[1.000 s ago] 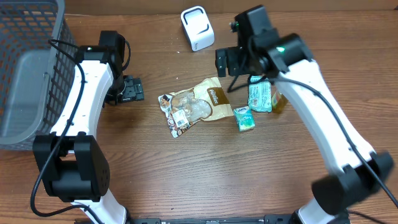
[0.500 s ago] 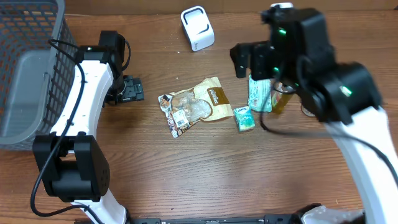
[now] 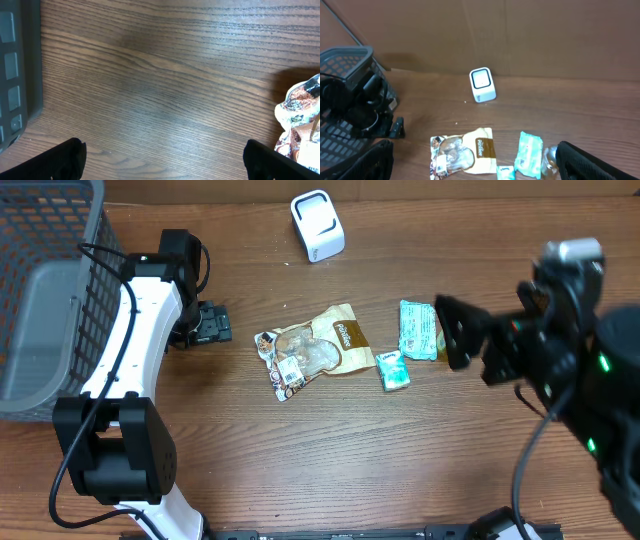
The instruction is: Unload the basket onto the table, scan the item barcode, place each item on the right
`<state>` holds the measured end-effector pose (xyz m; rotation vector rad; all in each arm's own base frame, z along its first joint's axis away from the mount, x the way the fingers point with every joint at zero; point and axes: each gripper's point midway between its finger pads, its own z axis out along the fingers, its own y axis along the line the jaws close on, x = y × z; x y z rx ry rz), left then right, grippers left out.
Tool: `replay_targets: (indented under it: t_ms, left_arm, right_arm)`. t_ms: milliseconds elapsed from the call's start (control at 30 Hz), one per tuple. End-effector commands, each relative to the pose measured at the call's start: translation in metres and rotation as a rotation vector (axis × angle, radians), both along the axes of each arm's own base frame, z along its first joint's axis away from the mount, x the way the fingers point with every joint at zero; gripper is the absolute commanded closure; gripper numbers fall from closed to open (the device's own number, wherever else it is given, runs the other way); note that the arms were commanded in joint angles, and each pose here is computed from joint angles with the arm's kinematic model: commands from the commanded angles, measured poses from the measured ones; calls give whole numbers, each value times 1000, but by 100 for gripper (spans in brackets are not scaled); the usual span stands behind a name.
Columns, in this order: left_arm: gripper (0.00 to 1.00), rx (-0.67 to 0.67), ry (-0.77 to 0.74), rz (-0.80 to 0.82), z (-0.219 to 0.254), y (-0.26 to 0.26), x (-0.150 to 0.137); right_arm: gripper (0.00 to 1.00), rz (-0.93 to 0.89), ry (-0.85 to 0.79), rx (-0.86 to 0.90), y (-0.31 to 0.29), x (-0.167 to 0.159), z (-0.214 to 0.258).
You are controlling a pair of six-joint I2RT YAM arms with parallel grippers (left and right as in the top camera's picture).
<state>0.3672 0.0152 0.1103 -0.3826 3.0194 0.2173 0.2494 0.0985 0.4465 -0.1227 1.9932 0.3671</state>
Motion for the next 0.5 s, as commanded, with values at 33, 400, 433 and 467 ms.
replay_targets:
  t_ms: [33, 400, 433, 467]
  left_arm:
    - [1, 10, -4, -5, 1, 2, 4]
    - [0, 10, -4, -5, 1, 2, 4]
    - [0, 10, -4, -5, 1, 2, 4]
    - [0, 10, -4, -5, 1, 2, 4]
  right_arm:
    - [0, -41, 8, 8, -18, -19, -27]
    - [0, -90, 11, 70, -45, -63, -115]
    - [0, -95, 9, 71, -46, -66, -120]
    - [0, -98, 5, 72, -48, -68, -124]
